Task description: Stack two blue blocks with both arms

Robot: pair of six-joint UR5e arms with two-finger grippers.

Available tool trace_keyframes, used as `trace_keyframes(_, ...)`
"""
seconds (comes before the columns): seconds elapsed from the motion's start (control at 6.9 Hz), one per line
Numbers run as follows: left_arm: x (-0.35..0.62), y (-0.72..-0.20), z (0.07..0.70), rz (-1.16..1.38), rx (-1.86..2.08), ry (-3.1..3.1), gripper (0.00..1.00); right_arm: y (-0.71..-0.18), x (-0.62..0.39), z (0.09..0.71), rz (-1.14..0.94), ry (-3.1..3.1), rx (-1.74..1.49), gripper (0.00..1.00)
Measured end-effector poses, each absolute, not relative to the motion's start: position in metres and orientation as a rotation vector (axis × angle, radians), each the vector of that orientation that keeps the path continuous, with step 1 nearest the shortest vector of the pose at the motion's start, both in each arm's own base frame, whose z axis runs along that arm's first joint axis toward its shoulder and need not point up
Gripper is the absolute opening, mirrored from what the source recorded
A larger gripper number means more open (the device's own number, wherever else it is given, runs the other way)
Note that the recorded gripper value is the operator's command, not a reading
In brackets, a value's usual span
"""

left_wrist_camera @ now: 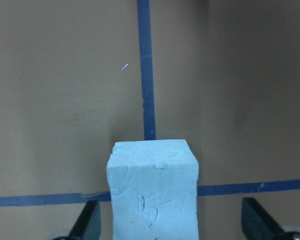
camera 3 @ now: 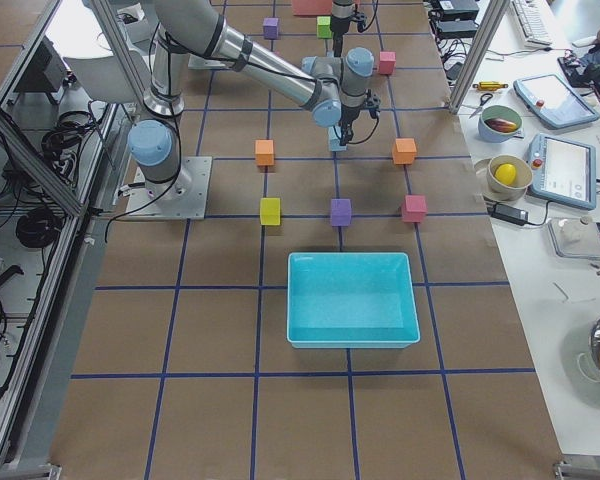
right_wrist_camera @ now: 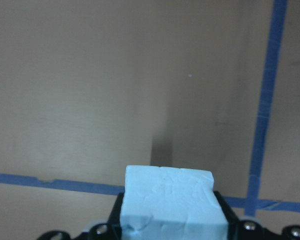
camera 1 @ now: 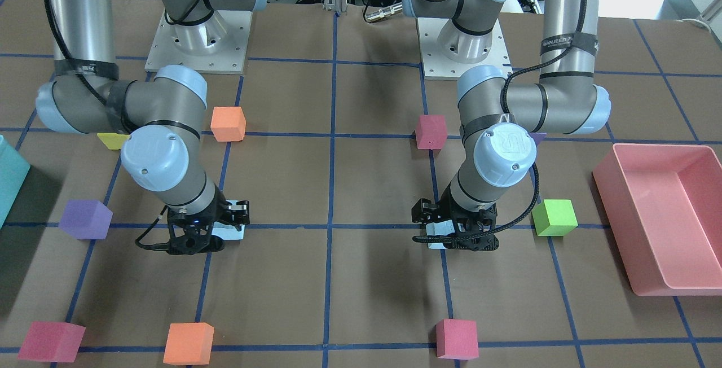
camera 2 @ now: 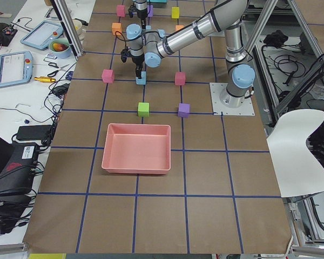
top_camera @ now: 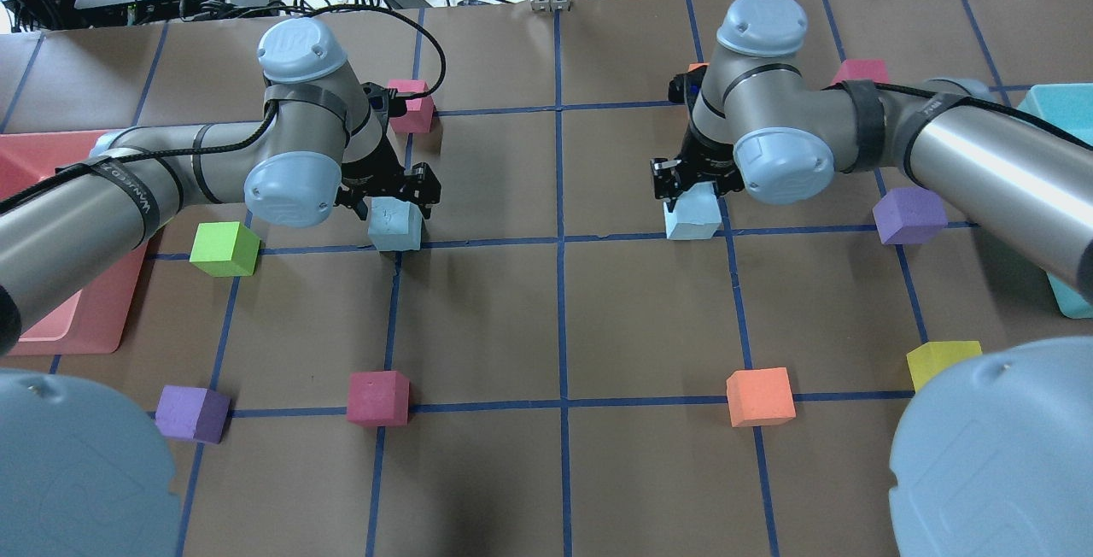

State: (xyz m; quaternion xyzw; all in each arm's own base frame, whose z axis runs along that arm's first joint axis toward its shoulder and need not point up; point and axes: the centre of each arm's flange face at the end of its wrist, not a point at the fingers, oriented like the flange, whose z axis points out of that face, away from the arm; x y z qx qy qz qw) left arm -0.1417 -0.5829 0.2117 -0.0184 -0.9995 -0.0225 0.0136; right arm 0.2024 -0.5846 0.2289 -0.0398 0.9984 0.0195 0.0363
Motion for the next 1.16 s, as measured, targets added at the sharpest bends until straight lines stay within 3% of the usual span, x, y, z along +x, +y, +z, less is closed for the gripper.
trace_keyframes(0.14,-0.141,-0.582,0.204,-0.087,-0.06,-3.113,0.68,-0.579,0.248,0.232,0.066,3.056,-0.089,0.46)
trace_keyframes(0.29,-0.141,-0.581,0.2,-0.097,-0.062,-3.114,0.29,-0.57,0.293,0.223,0.059,3.052,-0.061,0.47)
trace_keyframes(0.43,-0.14,-0.582,0.199,-0.098,-0.061,-3.113,0.26,-0.566,0.328,0.21,0.024,3.045,-0.029,0.47)
trace_keyframes(0.72,-0.139,-0.587,0.201,-0.069,-0.056,-3.113,0.25,-0.567,0.355,0.197,-0.006,3.037,-0.009,1.0)
trace_keyframes(1.16,-0.147,-0.594,0.228,-0.013,-0.063,-3.107,0.26,-0.576,0.342,0.224,-0.042,3.036,0.0,1.0)
